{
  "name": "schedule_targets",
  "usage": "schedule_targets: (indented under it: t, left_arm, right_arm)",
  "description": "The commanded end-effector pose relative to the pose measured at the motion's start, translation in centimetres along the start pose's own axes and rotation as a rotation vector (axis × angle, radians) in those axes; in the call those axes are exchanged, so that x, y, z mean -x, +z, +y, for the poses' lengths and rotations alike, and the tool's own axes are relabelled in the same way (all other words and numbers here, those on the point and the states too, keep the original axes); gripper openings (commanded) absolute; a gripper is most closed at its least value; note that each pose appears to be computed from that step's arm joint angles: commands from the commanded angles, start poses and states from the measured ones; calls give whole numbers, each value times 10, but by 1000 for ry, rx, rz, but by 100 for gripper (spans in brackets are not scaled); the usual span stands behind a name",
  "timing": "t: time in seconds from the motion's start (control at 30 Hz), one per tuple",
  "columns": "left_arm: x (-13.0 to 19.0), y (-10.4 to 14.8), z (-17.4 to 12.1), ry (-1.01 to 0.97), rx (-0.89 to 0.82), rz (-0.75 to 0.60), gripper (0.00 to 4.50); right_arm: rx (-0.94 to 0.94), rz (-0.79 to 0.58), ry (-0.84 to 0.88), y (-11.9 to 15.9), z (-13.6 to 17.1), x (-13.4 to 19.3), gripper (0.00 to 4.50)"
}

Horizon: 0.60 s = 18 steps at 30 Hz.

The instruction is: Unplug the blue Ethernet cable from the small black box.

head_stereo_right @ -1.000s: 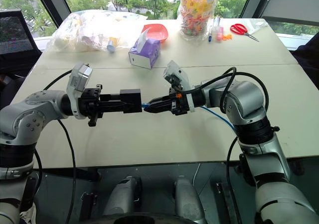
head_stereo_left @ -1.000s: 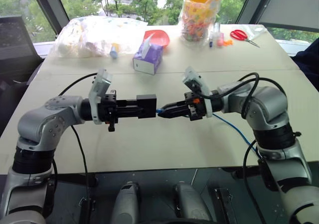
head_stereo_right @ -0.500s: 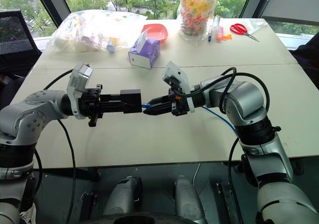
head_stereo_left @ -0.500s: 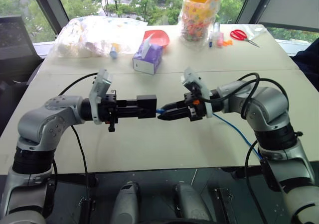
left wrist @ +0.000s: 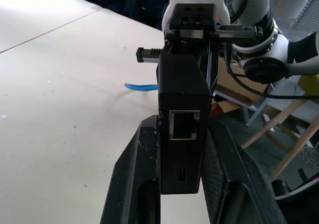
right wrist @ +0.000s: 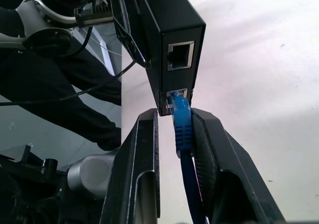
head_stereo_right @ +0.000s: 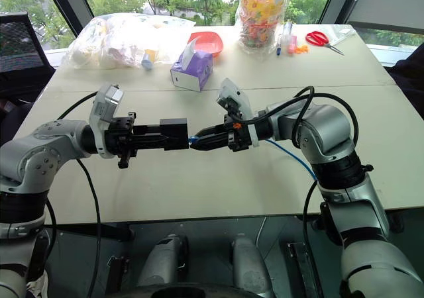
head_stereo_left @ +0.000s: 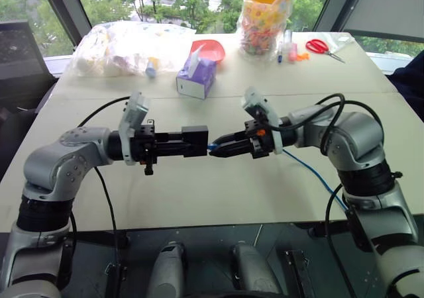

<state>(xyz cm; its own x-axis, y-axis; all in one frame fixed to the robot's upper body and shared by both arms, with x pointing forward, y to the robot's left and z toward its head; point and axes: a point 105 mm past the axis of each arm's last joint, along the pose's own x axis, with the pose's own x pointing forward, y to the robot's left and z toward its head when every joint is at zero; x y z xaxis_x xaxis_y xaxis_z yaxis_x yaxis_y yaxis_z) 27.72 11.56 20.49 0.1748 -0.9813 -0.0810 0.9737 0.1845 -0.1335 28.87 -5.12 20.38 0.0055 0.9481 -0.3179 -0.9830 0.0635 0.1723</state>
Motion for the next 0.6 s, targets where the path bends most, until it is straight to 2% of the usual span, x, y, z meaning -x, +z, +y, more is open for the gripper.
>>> schedule_targets:
  t: [0.03,0.6]
  left_arm:
    - [1,6,-2,7,-40,-13,49]
    - [1,2,-2,2,-48,-3,49]
  right_arm:
    - [55,-32,25,15,6,1,94]
    - [22,-29,35,15,7,0,94]
